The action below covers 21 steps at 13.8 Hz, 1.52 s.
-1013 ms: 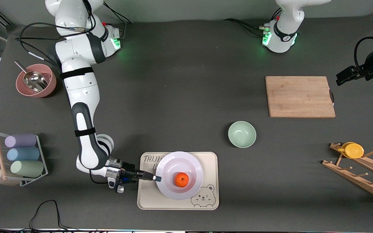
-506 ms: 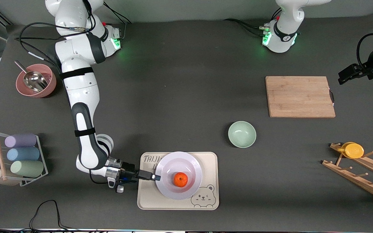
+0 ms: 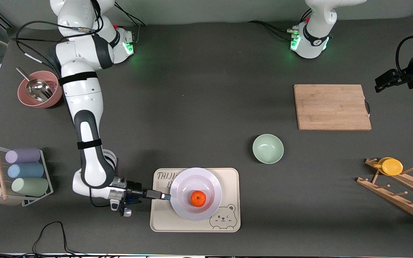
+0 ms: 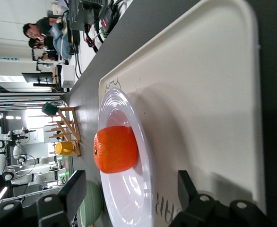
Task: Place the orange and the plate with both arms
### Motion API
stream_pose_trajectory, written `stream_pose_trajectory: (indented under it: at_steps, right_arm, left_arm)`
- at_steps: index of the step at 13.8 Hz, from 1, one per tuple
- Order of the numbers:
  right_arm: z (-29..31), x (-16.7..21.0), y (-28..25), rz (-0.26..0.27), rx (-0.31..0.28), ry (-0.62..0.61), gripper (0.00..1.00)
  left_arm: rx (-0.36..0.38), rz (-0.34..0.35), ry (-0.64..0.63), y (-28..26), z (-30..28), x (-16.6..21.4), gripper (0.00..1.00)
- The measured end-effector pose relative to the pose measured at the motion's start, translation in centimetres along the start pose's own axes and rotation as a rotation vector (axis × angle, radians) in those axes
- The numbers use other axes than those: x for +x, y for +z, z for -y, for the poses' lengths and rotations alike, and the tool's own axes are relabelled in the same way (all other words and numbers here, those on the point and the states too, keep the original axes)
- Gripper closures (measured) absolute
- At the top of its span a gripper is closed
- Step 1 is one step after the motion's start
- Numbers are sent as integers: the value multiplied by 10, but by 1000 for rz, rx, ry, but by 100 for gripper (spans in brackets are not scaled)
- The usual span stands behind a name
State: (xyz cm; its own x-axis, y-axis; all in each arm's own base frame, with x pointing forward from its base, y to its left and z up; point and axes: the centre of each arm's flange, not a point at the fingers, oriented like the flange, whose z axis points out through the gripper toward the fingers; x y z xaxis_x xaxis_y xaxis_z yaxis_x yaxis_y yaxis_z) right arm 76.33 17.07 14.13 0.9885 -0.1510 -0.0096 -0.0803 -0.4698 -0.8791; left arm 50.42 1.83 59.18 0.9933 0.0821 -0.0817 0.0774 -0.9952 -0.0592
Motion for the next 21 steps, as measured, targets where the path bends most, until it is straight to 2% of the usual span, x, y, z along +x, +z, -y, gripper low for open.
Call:
stream_pose_trajectory:
  at_steps: [2, 4, 7, 8, 11, 14, 16, 18, 19, 21]
  right_arm:
    - [16, 4, -18, 42, -15, 12, 13]
    - [29, 6, -42, 94, -90, -14, 13]
    - [61, 4, -95, 179, -277, -61, 10]
    - [79, -2, -117, 214, -345, -73, 6]
    - [146, -27, -192, 288, -583, -157, 0]
    - [213, -65, -271, 297, -810, -201, 0]
    - [244, -92, -314, 290, -915, -183, 0]
    - [262, -116, -350, 261, -976, -158, 0]
    - [267, -135, -375, 229, -990, -124, 0]
    - [268, -151, -390, 208, -993, -95, 0]
  left_arm:
    - [0, 9, -3, 0, 2, -1, 0]
    - [0, 10, -4, -1, 3, -1, 0]
    - [0, 22, -5, 0, 4, -2, 0]
    - [0, 24, -6, 0, 5, -3, 0]
    - [0, 24, -6, -1, 5, -3, 0]
    - [0, 25, -5, 0, 5, -3, 0]
    - [0, 25, -5, 0, 5, -2, 0]
    - [0, 26, -5, 0, 5, -2, 0]
    - [0, 26, -4, 0, 5, -2, 0]
    - [0, 27, -5, 0, 5, -2, 0]
